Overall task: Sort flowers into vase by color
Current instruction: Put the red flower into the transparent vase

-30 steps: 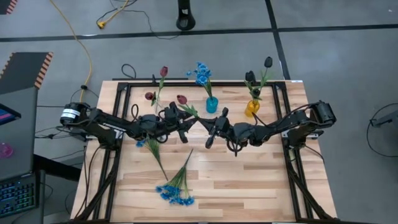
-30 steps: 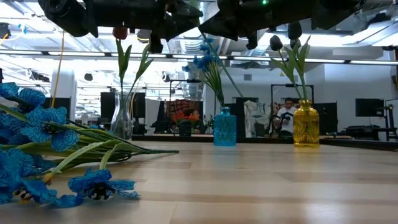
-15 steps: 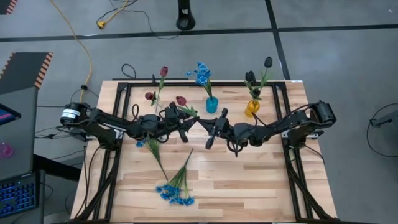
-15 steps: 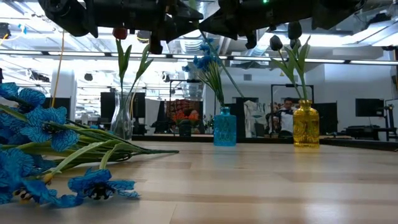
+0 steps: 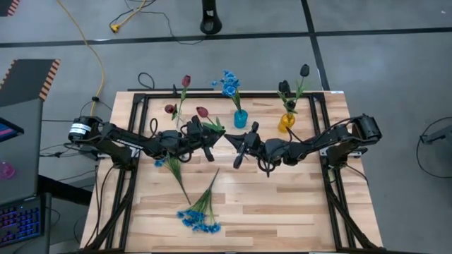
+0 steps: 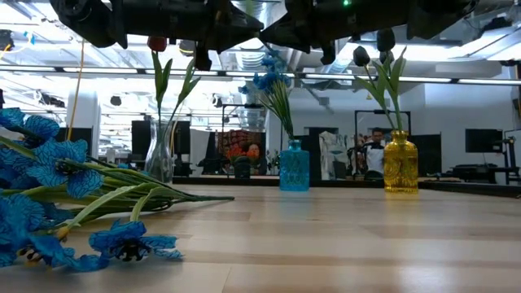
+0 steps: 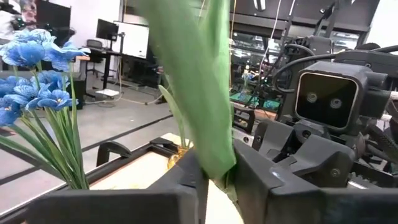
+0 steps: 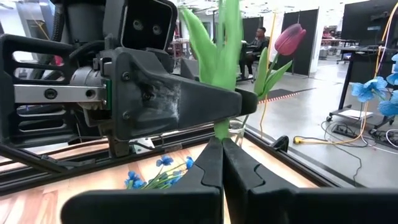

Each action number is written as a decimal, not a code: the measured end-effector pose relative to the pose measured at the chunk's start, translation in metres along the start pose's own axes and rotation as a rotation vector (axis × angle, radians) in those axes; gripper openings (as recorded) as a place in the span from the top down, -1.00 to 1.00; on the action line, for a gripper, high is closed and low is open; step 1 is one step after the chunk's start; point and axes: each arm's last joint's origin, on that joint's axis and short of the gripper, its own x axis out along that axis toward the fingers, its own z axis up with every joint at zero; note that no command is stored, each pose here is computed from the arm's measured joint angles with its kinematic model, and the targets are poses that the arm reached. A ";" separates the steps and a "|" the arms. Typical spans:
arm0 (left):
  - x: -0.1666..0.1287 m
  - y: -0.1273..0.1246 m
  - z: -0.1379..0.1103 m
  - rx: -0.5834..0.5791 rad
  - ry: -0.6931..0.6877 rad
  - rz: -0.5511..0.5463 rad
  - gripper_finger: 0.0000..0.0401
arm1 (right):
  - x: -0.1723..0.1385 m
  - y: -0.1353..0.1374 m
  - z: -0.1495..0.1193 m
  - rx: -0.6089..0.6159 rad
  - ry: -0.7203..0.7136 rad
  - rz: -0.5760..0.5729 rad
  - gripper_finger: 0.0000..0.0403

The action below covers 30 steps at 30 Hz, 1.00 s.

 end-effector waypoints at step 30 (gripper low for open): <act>-0.086 0.027 0.094 0.161 0.099 0.105 0.92 | 0.008 0.006 0.012 -0.030 0.040 -0.009 0.00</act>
